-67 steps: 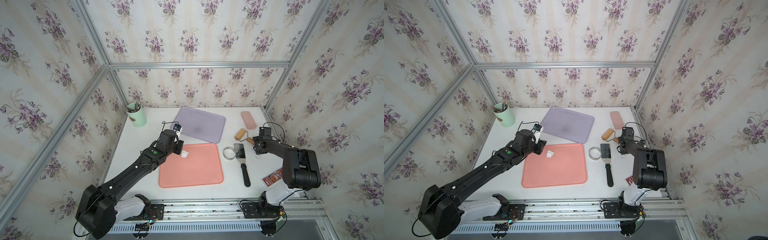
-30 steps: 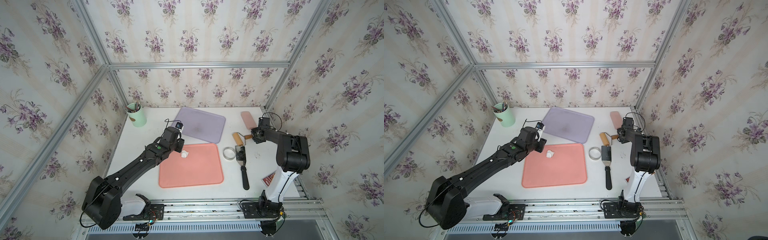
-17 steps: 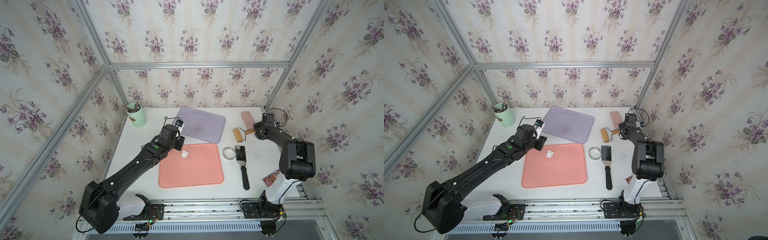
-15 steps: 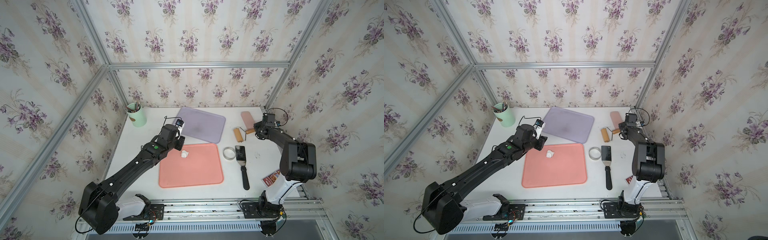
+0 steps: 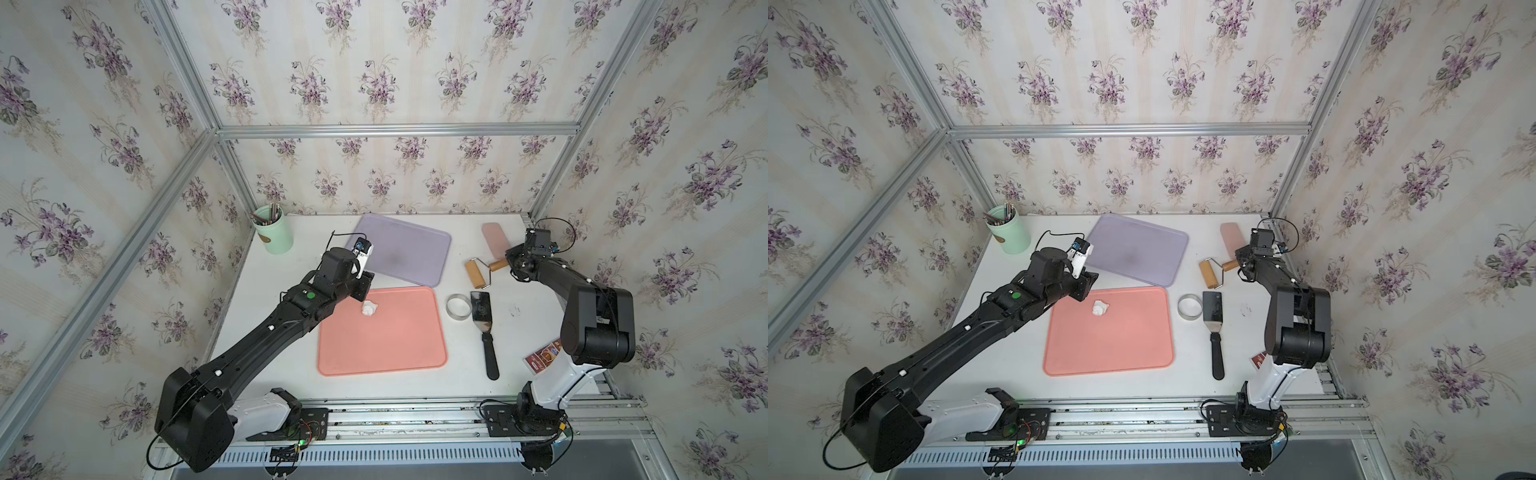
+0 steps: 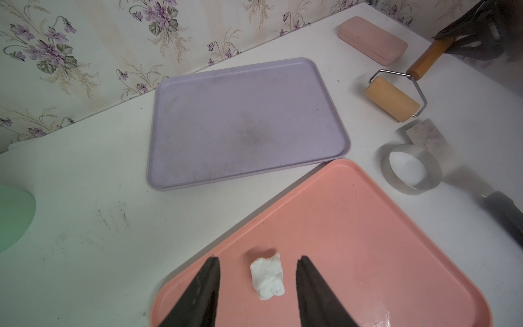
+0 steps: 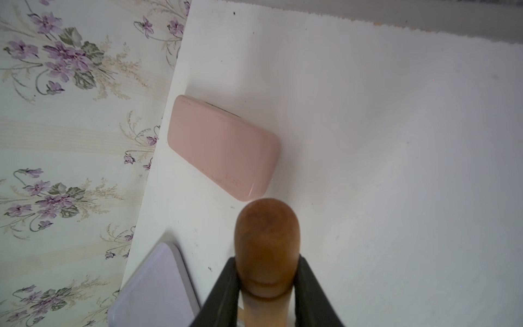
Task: Roll out the dumpling wrappers from the dough
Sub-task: Pick up the rolling pin from the center of the board.
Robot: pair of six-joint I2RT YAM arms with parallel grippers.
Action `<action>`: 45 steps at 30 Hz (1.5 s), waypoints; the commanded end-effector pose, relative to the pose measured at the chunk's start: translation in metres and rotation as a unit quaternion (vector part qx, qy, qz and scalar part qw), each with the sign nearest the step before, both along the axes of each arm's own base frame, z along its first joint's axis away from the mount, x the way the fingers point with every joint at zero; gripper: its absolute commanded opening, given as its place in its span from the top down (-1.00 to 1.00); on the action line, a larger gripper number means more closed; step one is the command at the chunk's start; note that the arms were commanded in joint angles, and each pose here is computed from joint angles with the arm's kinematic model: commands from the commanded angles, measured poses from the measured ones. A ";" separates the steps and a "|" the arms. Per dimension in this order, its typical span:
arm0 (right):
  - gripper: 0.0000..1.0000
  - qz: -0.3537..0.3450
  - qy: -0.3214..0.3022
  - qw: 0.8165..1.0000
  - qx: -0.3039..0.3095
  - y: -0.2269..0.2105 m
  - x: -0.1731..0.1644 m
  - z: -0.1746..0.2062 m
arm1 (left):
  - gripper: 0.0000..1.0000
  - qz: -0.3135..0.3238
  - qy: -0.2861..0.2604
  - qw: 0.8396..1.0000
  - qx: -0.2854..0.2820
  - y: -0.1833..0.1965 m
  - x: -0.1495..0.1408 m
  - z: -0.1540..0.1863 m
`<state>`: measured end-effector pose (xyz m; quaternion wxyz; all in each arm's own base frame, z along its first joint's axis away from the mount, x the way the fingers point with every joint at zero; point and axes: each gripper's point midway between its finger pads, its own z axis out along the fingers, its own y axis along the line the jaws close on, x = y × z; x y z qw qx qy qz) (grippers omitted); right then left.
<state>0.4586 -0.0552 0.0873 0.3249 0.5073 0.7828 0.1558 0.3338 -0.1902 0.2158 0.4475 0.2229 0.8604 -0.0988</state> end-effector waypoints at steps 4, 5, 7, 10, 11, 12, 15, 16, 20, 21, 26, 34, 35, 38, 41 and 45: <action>0.71 0.007 -0.043 0.999 0.010 0.007 0.008 0.019 | 0.04 -0.044 -0.019 0.999 -0.006 -0.018 0.003 0.005; 0.71 0.009 -0.049 0.999 0.008 0.008 0.008 0.025 | 0.04 -0.055 -0.024 0.998 -0.011 -0.023 0.003 0.009; 0.71 0.018 -0.063 0.998 0.001 0.012 0.009 0.038 | 0.04 -0.078 -0.035 0.996 -0.021 -0.034 0.002 0.016; 0.72 0.040 -0.081 0.996 -0.007 0.022 0.011 0.060 | 0.04 -0.119 -0.046 0.991 -0.034 -0.053 0.000 0.029; 0.72 0.047 -0.086 0.995 -0.012 0.027 0.011 0.069 | 0.04 -0.136 -0.050 0.989 -0.035 -0.061 -0.001 0.033; 0.71 0.055 -0.092 0.994 -0.014 0.032 0.010 0.077 | 0.04 -0.152 -0.053 0.986 -0.035 -0.070 -0.003 0.036; 0.72 0.084 -0.113 0.990 -0.019 0.053 0.004 0.100 | 0.03 -0.188 -0.065 0.979 -0.040 -0.091 -0.007 0.047; 0.71 0.096 -0.116 0.988 -0.023 0.061 0.001 0.107 | 0.04 -0.202 -0.072 0.976 -0.044 -0.100 -0.009 0.052; 0.71 0.141 -0.132 0.981 -0.023 0.101 -0.018 0.132 | 0.04 -0.238 -0.103 0.965 -0.049 -0.129 -0.012 0.067; 0.71 0.149 -0.133 0.980 -0.022 0.110 -0.023 0.135 | 0.04 -0.241 -0.111 0.963 -0.045 -0.135 -0.011 0.068; 0.71 0.176 -0.131 0.975 0.017 0.156 -0.054 0.134 | 0.03 -0.241 -0.149 0.959 -0.005 -0.175 -0.003 0.064; 0.70 0.188 -0.137 0.971 0.061 0.192 -0.082 0.129 | 0.02 -0.242 -0.145 0.959 0.029 -0.223 0.017 0.028; 0.71 0.189 -0.135 0.970 0.067 0.195 -0.084 0.127 | 0.02 -0.239 -0.141 0.960 0.033 -0.226 0.020 0.024; 0.71 0.191 -0.134 0.970 0.072 0.199 -0.087 0.125 | 0.02 -0.241 -0.134 0.960 0.044 -0.237 0.024 0.012; 0.71 0.190 -0.140 0.969 0.076 0.199 -0.089 0.130 | 0.02 -0.230 -0.131 0.963 0.061 -0.239 0.030 0.005; 0.71 0.191 -0.150 0.967 0.076 0.199 -0.090 0.138 | 0.01 -0.233 -0.121 0.962 0.077 -0.238 0.029 -0.011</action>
